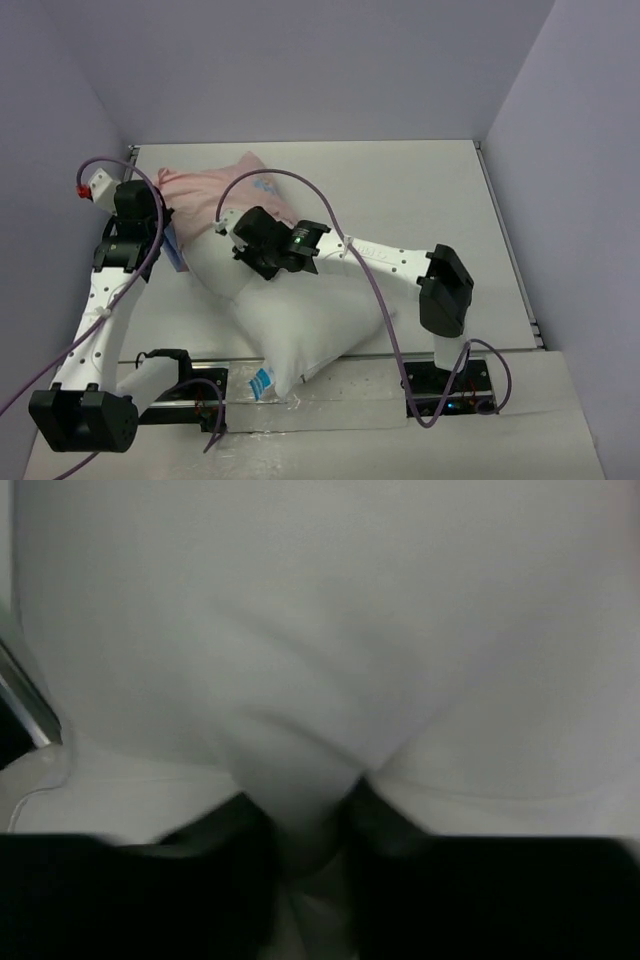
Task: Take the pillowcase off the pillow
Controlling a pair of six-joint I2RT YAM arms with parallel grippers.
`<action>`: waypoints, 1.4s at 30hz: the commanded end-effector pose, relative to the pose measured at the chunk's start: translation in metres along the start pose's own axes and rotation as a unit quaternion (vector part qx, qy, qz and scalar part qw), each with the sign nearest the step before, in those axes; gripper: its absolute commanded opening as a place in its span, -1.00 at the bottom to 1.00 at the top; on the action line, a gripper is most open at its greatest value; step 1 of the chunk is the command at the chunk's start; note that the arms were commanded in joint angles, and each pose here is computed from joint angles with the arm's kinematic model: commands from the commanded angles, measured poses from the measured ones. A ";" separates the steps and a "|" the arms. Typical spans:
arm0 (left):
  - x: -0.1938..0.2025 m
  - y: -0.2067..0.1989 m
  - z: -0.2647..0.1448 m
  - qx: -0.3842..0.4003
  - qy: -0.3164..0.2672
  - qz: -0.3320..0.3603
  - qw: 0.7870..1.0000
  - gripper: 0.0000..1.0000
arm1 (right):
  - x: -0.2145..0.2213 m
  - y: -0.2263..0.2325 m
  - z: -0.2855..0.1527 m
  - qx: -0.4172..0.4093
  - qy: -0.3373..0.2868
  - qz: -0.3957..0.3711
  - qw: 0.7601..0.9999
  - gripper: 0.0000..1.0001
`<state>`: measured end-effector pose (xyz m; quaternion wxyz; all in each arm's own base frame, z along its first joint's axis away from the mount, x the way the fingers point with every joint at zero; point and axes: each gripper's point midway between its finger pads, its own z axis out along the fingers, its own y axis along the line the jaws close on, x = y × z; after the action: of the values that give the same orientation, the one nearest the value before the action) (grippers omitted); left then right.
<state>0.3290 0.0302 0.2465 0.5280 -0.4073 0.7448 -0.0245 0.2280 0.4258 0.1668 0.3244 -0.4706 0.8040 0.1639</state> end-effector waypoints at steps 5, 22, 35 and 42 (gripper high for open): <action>-0.037 -0.006 -0.001 -0.007 -0.083 -0.037 0.996 -1.00 | -0.061 -0.098 -0.087 0.262 -0.143 0.024 0.954 -1.00; -0.057 0.087 0.117 -0.214 -0.075 -0.060 0.972 -1.00 | -0.056 -0.217 -0.532 0.529 -0.444 0.032 0.722 -1.00; -0.045 0.076 0.130 -0.188 -0.036 -0.048 0.980 -0.99 | -0.074 -0.261 -0.499 0.524 -0.431 0.068 0.731 -1.00; -0.035 0.049 0.089 -0.131 -0.003 -0.038 0.991 0.51 | -0.040 -0.266 -0.295 0.364 -0.388 0.151 0.833 -1.00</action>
<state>0.3826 0.1419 0.1763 0.4441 -0.5264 0.7203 0.0825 0.3489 0.0984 0.4429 0.7067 -0.1218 0.6934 -0.0700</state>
